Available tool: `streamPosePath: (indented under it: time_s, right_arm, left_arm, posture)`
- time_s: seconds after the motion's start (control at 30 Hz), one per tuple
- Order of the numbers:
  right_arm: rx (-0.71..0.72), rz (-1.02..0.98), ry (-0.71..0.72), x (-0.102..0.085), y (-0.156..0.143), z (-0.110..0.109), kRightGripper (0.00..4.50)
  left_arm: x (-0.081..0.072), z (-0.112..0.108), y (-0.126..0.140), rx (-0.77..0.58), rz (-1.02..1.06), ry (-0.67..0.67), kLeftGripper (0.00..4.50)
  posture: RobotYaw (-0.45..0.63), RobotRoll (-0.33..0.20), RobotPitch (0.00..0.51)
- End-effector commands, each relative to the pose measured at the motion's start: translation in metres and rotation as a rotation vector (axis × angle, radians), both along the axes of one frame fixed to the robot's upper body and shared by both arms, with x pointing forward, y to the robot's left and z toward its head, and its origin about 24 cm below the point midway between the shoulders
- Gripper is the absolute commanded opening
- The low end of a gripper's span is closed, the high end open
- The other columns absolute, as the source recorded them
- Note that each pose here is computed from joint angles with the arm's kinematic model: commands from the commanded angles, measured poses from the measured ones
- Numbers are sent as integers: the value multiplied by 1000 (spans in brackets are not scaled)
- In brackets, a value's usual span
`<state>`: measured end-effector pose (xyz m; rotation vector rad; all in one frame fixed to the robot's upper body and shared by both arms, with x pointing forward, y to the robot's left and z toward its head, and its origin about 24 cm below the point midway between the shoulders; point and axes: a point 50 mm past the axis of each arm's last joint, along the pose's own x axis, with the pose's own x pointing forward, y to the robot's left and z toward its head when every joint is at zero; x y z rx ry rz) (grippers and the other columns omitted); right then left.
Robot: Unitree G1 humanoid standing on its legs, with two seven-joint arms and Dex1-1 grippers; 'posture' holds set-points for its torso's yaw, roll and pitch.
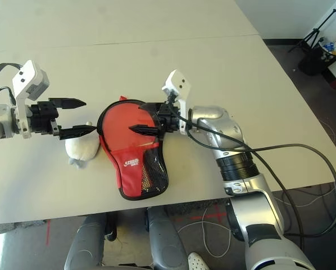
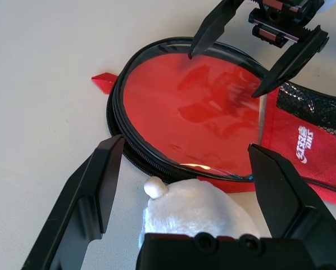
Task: Store the ping-pong paddle in its case and zip it.
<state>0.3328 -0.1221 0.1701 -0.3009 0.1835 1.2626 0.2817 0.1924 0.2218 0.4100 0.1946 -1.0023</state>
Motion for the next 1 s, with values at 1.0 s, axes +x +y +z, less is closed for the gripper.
streamPosePath:
  time_s: [1.0]
  right_arm:
    - [-176, -6, -8, 7, 11, -36, 4480]
  left_arm:
    - [-8, -28, 15, 151, 190, 268, 4500]
  posture:
    - [-35, 0, 282]
